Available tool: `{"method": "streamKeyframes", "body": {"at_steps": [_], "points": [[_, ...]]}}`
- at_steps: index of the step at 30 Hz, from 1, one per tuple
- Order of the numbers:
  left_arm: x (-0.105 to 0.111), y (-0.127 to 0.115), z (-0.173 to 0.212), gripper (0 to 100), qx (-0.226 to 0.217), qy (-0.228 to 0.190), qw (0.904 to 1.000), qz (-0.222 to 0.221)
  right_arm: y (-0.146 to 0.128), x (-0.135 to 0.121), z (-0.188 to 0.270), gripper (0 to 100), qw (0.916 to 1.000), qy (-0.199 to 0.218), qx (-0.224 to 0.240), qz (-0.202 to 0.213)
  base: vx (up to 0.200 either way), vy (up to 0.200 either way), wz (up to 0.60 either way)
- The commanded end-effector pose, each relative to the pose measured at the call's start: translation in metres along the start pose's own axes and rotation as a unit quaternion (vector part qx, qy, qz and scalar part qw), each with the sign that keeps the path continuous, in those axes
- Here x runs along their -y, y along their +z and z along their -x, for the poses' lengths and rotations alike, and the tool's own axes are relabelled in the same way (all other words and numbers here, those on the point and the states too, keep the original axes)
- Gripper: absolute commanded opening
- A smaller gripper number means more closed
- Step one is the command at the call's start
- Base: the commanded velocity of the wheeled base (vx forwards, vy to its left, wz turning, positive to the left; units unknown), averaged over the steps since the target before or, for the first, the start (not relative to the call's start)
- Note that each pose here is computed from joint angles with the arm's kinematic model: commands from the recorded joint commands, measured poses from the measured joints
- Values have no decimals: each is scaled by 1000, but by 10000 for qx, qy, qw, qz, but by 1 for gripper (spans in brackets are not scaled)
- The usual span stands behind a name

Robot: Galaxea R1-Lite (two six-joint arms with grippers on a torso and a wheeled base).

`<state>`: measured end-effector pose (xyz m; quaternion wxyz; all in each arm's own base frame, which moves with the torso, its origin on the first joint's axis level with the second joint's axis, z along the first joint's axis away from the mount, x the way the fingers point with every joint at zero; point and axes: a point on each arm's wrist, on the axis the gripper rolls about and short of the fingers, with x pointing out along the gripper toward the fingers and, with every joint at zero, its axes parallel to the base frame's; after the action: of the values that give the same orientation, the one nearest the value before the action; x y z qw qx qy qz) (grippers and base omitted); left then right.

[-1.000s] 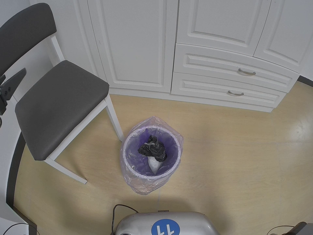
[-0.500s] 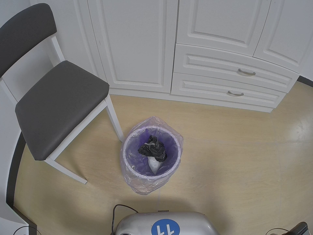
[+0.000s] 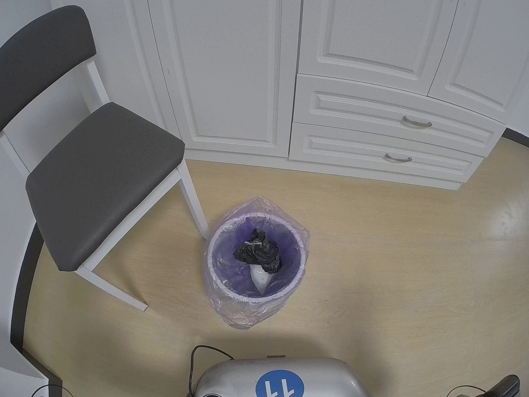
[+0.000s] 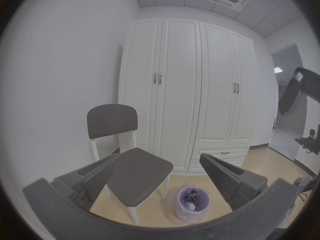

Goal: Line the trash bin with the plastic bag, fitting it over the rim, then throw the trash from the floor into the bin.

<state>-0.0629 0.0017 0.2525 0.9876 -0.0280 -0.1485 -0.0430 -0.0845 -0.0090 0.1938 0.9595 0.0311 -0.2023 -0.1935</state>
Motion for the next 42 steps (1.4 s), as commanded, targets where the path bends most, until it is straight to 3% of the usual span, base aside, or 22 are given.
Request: {"method": "streamKeyframes", "body": {"at_steps": [1, 8, 17, 19, 24, 31, 33, 42], "points": [[-1, -31, 24, 100, 106, 88, 9999, -7, 0, 2, 5, 100, 9999, 17, 129, -31, 0, 0, 0], [-1, -73, 35, 100, -24, 256, 9997, -47, 5, 0, 5, 100, 9980, 407, 457, -128, 0, 0, 0], [-3, -95, 27, 100, -260, 301, 9992, -46, 7, -3, 4, 100, 9928, 876, 800, -185, 0, 0, 0], [-5, -114, 19, 100, -312, 335, 9989, -53, 6, -5, 1, 100, 9864, 971, 1328, -20, 0, 0, 0], [-8, -152, 10, 100, -347, 405, 9985, -84, -21, -10, -5, 100, 9722, 1342, 1832, 576, 0, 0, 0], [-10, -169, 11, 100, -907, 534, 9944, 80, -61, -14, -10, 100, 9752, 1566, 1384, 730, 0, 0, 0], [-11, -175, 13, 100, -1206, 816, 9893, 78, -72, -14, -11, 100, 9784, 1570, 1121, 742, 0, 0, 0], [-11, -176, 14, 100, -1328, 864, 9874, 33, -88, -15, -13, 100, 9842, 1600, 320, 694, 0, 0, 0]]}}
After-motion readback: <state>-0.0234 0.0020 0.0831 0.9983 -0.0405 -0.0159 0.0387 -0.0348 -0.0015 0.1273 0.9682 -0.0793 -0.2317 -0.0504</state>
